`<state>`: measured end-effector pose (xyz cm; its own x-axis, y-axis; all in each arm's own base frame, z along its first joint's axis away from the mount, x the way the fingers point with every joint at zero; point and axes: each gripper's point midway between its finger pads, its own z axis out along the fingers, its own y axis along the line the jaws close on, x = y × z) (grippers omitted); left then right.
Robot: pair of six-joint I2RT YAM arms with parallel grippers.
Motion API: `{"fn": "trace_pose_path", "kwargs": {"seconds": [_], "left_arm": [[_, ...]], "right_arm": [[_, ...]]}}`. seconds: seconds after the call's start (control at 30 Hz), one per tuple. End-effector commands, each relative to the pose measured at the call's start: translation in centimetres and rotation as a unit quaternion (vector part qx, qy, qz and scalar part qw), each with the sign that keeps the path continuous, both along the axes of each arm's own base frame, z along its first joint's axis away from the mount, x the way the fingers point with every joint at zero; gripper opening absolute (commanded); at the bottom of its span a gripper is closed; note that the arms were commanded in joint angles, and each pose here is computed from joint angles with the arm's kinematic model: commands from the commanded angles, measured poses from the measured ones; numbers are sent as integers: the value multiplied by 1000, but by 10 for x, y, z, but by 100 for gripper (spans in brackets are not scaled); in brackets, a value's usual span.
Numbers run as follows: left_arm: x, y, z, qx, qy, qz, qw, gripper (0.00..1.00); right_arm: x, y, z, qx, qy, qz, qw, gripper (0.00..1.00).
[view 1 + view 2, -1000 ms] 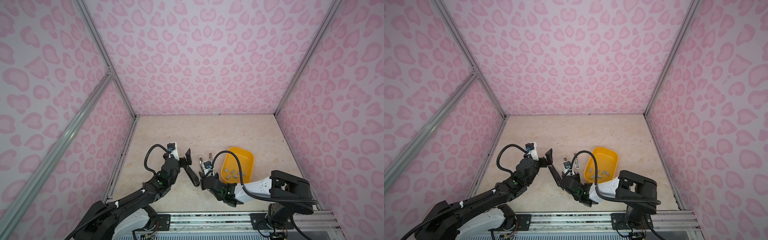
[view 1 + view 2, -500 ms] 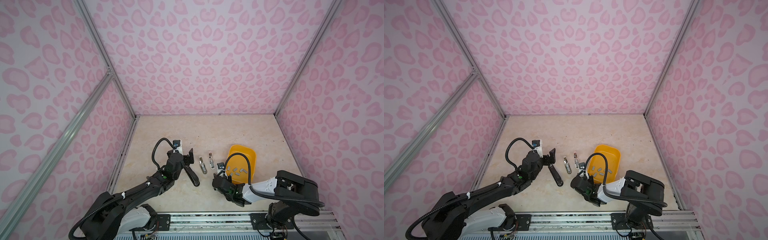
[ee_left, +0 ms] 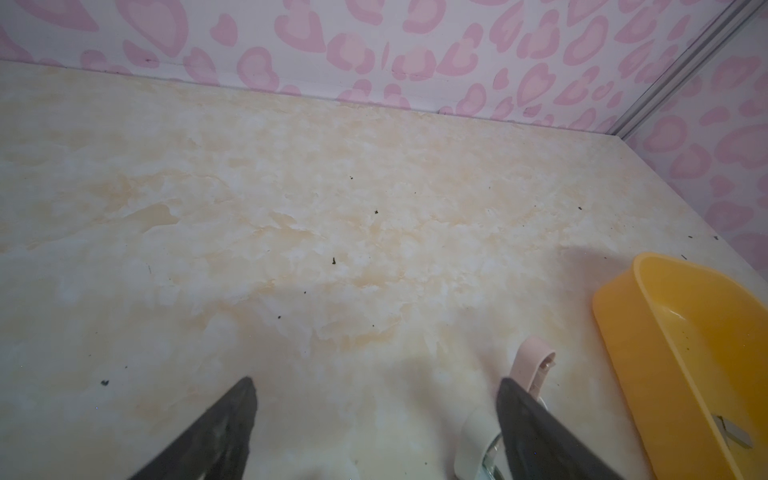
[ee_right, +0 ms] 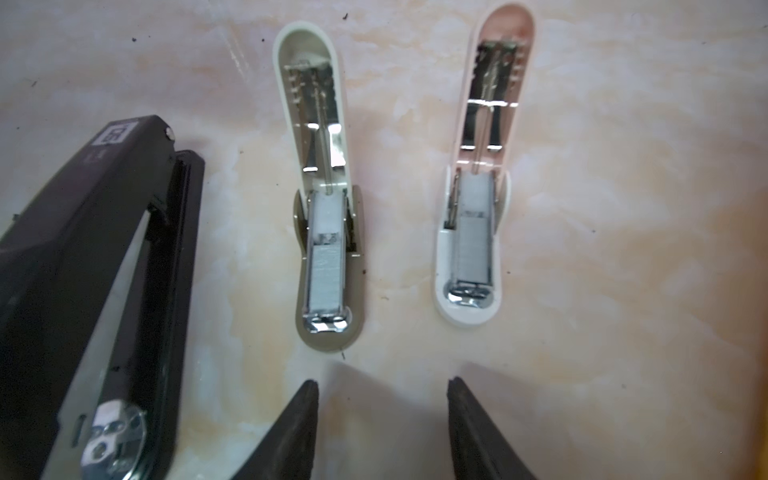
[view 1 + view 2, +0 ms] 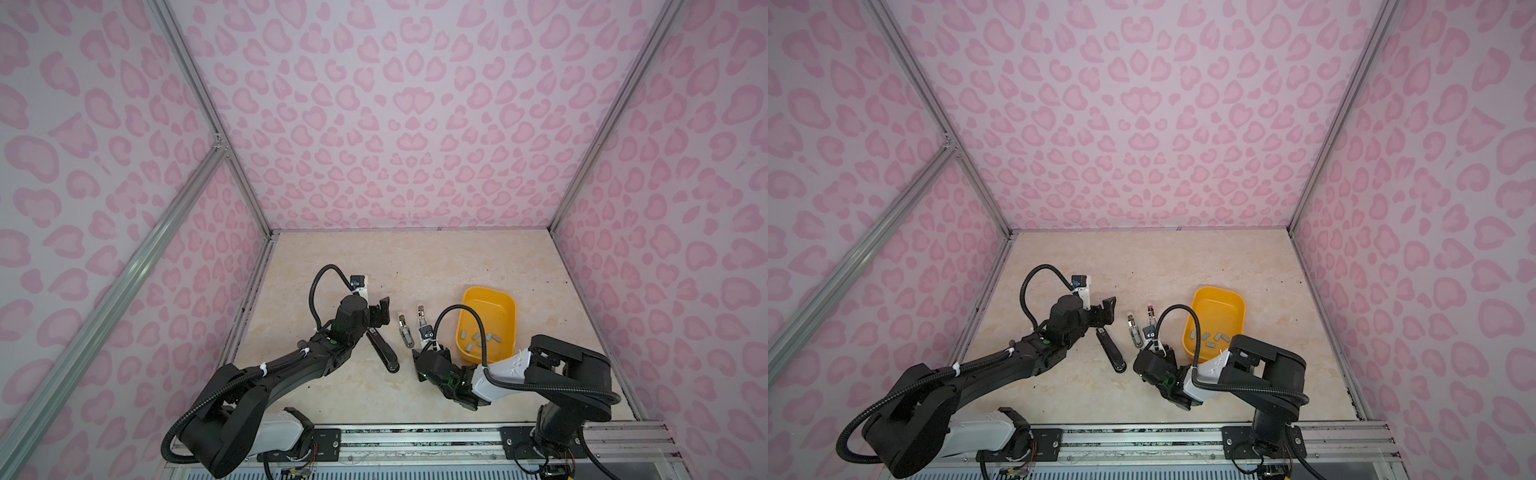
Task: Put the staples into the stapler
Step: 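Lift the left gripper off while the right gripper moves to the white stapler, then hold the white stapler base with the right gripper while left grasps its top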
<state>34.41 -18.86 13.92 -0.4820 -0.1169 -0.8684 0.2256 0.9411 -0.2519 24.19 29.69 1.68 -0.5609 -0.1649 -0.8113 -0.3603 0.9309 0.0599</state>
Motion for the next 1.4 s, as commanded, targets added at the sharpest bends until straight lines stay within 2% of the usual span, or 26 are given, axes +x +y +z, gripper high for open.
{"fn": "trace_pose_path", "kwargs": {"seconds": [0.0, 0.07, 0.17, 0.37, 0.43, 0.57, 0.7, 0.9, 1.07, 1.17, 1.37], "left_arm": [[1, -9, 1, -14, 6, -23, 1000, 88], [3, -11, 0, -15, 9, -29, 999, 87], [5, -16, -1, -16, 14, -38, 999, 83], [8, -15, -9, -19, 27, -33, 999, 78], [10, -13, -9, -23, 29, -31, 999, 76], [14, -10, -10, -28, 34, -28, 999, 72], [17, -6, -10, -33, 36, -22, 999, 72], [22, -2, -19, -21, 45, -14, 999, 70], [29, -2, -24, -10, 49, -8, 999, 69], [33, -1, -26, -2, 52, -4, 999, 68], [44, 1, -40, 10, 68, 6, 998, 66]], "right_arm": [[4, 15, -2, 16, 6, 20, 1000, 60], [7, 16, -5, 21, 9, 22, 1000, 65], [10, 15, -11, 16, 16, 19, 1000, 65], [10, 18, -21, 5, 20, 27, 999, 47], [10, 16, -24, -1, 19, 28, 999, 44], [10, 17, -28, -16, 18, 34, 999, 52], [11, 17, -30, -25, 16, 39, 999, 54], [11, 15, -37, -41, 16, 43, 998, 39], [11, 14, -41, -52, 11, 54, 997, 35], [11, 15, -41, -55, 10, 58, 997, 29], [7, 18, -41, -45, 15, 68, 997, 26]]}}
